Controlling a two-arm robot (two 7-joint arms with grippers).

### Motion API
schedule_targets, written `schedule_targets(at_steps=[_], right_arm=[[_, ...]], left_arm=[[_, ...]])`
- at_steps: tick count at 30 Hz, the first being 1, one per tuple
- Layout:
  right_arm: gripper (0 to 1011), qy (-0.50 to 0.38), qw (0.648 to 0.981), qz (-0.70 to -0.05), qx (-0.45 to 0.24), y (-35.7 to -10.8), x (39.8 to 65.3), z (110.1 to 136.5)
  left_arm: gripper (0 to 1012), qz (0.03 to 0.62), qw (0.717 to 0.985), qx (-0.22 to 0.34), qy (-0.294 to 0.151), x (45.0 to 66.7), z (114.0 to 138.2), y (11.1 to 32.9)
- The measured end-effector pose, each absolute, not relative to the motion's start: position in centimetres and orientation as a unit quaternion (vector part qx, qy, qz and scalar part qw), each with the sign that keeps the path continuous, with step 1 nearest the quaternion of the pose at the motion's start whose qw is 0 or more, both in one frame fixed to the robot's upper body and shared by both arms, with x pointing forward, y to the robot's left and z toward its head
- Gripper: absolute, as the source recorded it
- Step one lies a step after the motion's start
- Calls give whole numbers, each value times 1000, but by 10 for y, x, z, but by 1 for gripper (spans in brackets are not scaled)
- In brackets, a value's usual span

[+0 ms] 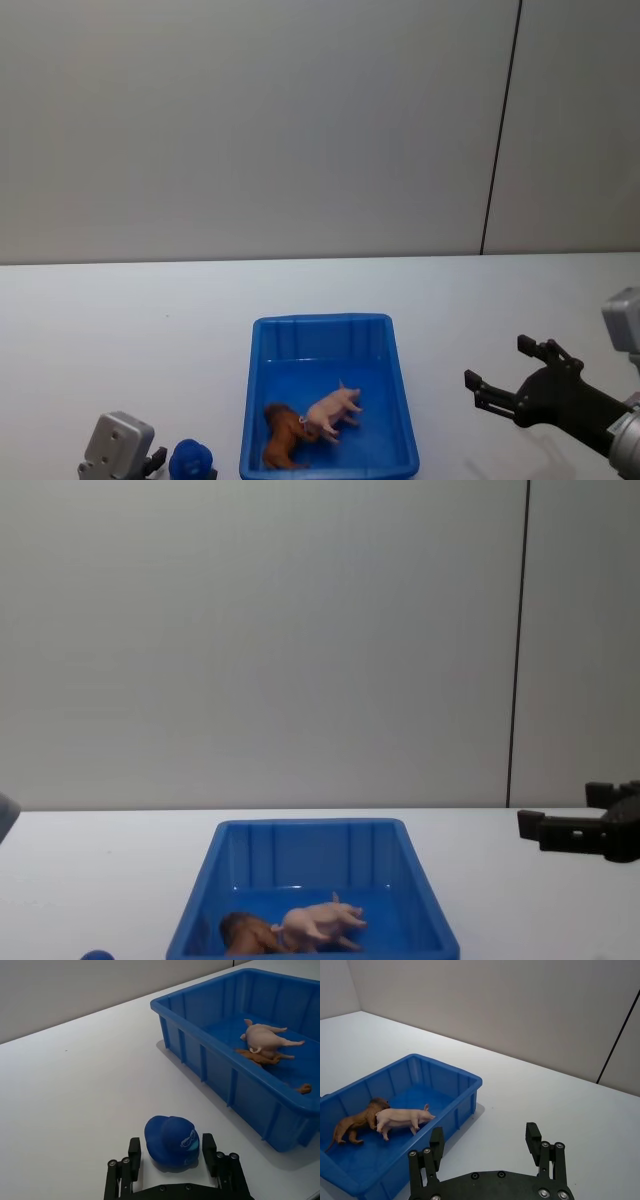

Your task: Pick up the two dolls from the table and place them into the box.

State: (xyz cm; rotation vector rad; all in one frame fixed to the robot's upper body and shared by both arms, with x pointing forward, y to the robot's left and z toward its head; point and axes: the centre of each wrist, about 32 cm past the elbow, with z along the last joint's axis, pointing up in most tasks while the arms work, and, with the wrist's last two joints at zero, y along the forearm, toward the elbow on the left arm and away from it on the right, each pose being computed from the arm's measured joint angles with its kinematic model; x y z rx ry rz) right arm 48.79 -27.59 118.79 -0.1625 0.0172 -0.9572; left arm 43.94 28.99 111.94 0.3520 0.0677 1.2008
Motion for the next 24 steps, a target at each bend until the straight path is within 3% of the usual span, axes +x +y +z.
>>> schedule_targets(at_steps=[3, 7, 17, 24], right_arm=[[1001, 8, 884, -460, -78, -276, 488, 1188], [1001, 8, 884, -460, -78, -276, 488, 1188], [1001, 8, 884, -460, -78, -276, 488, 1188], [1001, 8, 884, -460, -78, -276, 488, 1188]], left_arm=[[738, 560, 811, 165, 32, 441, 1119, 291], [590, 559, 812, 164, 28, 444, 1120, 292], [499, 561, 813, 155, 3, 450, 1131, 293], [458, 558, 817, 140, -37, 459, 1153, 291]])
